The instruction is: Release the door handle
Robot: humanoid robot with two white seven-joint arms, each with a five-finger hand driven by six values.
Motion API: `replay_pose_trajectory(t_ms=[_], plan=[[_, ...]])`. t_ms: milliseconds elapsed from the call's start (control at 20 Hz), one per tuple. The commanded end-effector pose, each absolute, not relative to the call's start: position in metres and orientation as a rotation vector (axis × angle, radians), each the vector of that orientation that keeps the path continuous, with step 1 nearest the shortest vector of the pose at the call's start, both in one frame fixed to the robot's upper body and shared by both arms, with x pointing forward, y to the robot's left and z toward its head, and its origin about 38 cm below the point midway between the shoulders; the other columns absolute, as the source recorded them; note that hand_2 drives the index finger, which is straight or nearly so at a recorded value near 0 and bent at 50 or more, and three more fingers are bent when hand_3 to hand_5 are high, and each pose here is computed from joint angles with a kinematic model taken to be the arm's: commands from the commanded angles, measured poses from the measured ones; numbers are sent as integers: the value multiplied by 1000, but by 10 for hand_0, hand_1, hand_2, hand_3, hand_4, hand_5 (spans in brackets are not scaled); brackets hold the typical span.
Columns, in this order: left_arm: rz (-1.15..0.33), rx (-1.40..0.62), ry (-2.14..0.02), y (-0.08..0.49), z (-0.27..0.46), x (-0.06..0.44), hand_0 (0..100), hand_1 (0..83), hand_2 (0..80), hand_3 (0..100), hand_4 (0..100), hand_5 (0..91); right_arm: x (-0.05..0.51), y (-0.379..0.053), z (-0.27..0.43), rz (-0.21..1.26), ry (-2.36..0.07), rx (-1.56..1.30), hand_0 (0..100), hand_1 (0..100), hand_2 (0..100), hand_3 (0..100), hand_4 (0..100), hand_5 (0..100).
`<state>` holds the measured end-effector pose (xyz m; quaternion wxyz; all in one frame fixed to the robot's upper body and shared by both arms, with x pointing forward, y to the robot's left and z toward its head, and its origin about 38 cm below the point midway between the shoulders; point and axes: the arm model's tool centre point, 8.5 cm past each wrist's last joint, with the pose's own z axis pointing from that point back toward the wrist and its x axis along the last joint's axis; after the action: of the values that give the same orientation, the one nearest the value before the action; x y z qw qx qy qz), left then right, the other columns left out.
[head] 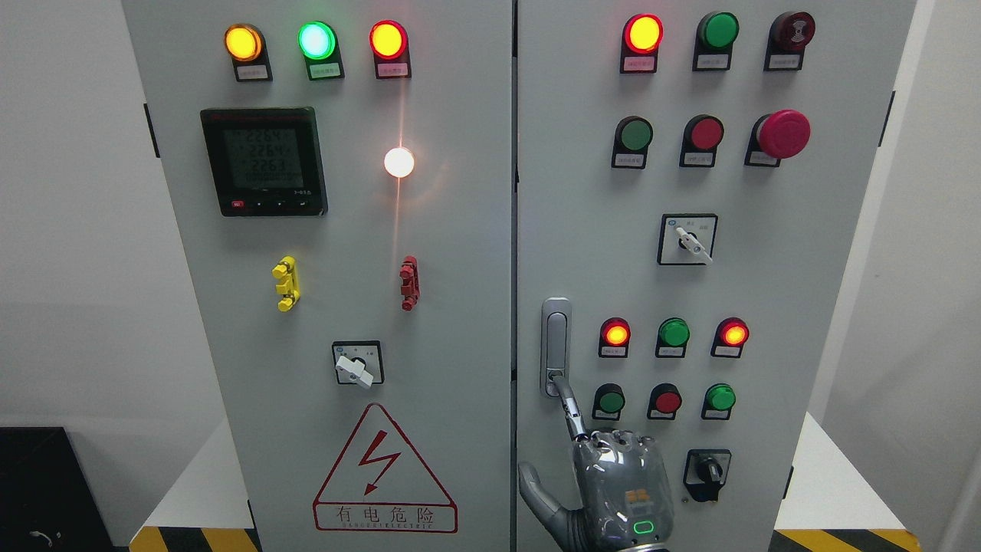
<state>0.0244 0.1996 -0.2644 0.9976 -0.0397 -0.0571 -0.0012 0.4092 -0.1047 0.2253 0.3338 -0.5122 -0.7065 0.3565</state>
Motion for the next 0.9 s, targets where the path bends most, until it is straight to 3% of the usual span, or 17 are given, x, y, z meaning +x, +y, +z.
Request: replay_pose_trajectory(t_ms=[0,851], plan=[[0,-79,-95,200,-265,12,120,556,0,0,0,0,412,-105,219,949,-1824,-1327,338,164,0,1000,982,1000],[0,-79,-96,200,-265,13,120,556,0,0,0,0,411,-101,217,961,-1807,-1312,336,169,0,1000,986,1000]])
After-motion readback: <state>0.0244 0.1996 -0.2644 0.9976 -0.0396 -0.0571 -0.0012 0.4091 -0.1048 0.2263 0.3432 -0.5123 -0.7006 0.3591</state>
